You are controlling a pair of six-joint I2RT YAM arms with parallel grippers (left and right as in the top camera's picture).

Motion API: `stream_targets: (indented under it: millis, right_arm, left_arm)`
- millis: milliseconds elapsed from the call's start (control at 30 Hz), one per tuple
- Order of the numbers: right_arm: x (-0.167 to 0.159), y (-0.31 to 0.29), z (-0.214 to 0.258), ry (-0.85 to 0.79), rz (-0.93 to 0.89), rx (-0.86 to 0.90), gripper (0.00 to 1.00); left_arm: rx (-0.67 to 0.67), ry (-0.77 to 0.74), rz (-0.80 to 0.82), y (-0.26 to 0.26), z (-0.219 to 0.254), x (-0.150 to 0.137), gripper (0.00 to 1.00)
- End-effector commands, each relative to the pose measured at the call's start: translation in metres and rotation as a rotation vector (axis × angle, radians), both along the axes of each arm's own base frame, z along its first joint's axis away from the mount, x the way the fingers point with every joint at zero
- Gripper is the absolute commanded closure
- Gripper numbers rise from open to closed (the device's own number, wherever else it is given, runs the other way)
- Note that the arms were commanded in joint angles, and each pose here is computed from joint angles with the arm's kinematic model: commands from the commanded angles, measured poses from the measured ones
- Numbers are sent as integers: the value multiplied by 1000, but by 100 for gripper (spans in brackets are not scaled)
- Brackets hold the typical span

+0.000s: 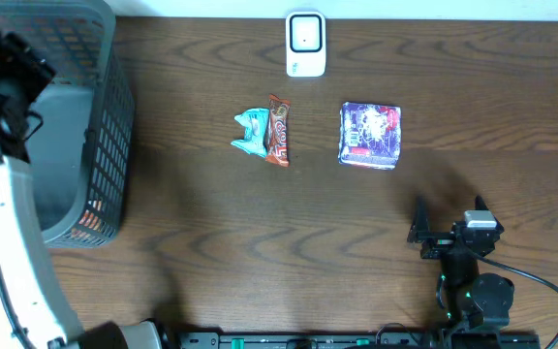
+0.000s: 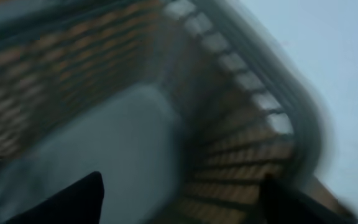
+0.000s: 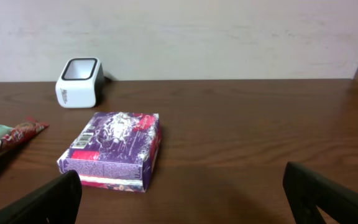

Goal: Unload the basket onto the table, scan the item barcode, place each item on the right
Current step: 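Reach the left gripper into the basket toward the orange tissue pack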

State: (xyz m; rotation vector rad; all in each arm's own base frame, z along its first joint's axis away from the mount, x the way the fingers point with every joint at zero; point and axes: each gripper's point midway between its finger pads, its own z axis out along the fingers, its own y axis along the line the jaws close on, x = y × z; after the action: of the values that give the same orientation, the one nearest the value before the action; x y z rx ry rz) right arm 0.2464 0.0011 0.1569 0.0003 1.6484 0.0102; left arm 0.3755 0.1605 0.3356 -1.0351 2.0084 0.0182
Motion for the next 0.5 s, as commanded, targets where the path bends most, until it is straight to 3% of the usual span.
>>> stream_targets:
  millis: [0,100,333,467]
  right_arm:
    - [0,2,-1,0,7,-4,1]
    - [0,2,-1,0,7,-4,1]
    - [0,2,-1,0,7,-4,1]
    - [0,2,-1,0,7,-4,1]
  left_arm:
    - [-135,87,263,36,-41,-19,19]
    - [-192,174,322,44,-69,-27,18]
    - [-211,357,289,44,-115,-30,18]
    - [-315,416,412,38,-137,-42,18]
